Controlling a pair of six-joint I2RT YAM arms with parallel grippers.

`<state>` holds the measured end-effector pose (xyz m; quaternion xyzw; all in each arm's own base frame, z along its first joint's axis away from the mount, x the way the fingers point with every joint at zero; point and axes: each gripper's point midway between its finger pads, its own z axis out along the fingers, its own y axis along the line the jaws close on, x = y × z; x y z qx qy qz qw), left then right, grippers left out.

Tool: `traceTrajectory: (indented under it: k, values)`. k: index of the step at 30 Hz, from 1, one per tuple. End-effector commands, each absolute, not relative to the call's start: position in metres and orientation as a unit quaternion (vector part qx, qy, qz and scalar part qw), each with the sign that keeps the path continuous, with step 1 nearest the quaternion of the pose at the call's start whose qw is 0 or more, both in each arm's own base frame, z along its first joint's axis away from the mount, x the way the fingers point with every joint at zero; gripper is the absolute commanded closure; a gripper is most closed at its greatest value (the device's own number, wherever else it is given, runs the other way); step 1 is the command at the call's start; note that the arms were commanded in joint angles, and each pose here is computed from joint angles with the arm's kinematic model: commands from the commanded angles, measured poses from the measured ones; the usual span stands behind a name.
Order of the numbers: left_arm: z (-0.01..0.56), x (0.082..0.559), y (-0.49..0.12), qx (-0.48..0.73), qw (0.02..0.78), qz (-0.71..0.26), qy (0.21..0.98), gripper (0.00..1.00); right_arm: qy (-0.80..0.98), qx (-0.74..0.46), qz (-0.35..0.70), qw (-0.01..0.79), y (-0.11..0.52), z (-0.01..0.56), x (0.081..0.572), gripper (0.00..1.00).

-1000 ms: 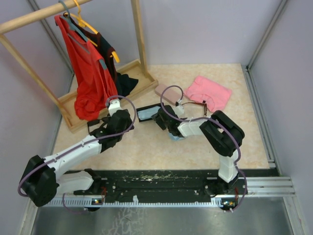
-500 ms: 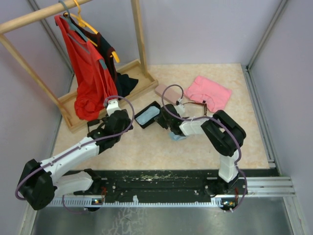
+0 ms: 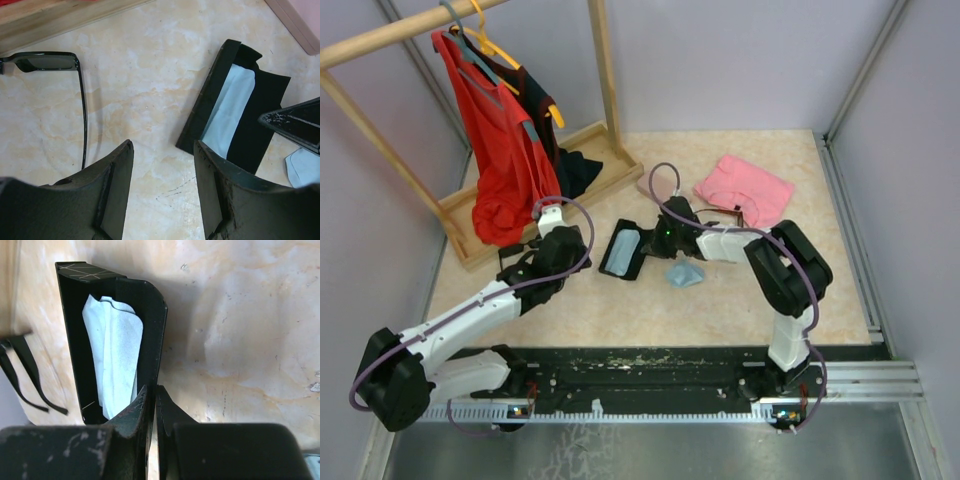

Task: Organize the sunglasses
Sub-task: Adjust the sunglasses case at the center of the board.

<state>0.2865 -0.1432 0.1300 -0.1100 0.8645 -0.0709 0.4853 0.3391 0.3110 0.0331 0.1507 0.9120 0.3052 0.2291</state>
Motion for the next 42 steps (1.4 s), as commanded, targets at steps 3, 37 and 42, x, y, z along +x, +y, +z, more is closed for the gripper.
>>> traceTrajectory:
  k: [3, 37, 42]
  values:
    - [0.133, 0.284, -0.147, -0.103, 0.476, -0.081, 0.87, 0.42, 0.941, -0.013, 0.268, 0.205, 0.293, 0.05, 0.317, 0.95]
    - [0.131, 0.277, -0.158, -0.082, 0.463, -0.113, 0.875, 0.41, 0.924, 0.012, -0.04, 0.38, 0.101, 0.138, 0.346, 0.53]
    - [0.129, 0.274, -0.158, -0.079, 0.465, -0.123, 0.873, 0.41, 0.931, 0.025, -0.055, 0.359, 0.072, 0.126, 0.345, 0.56]
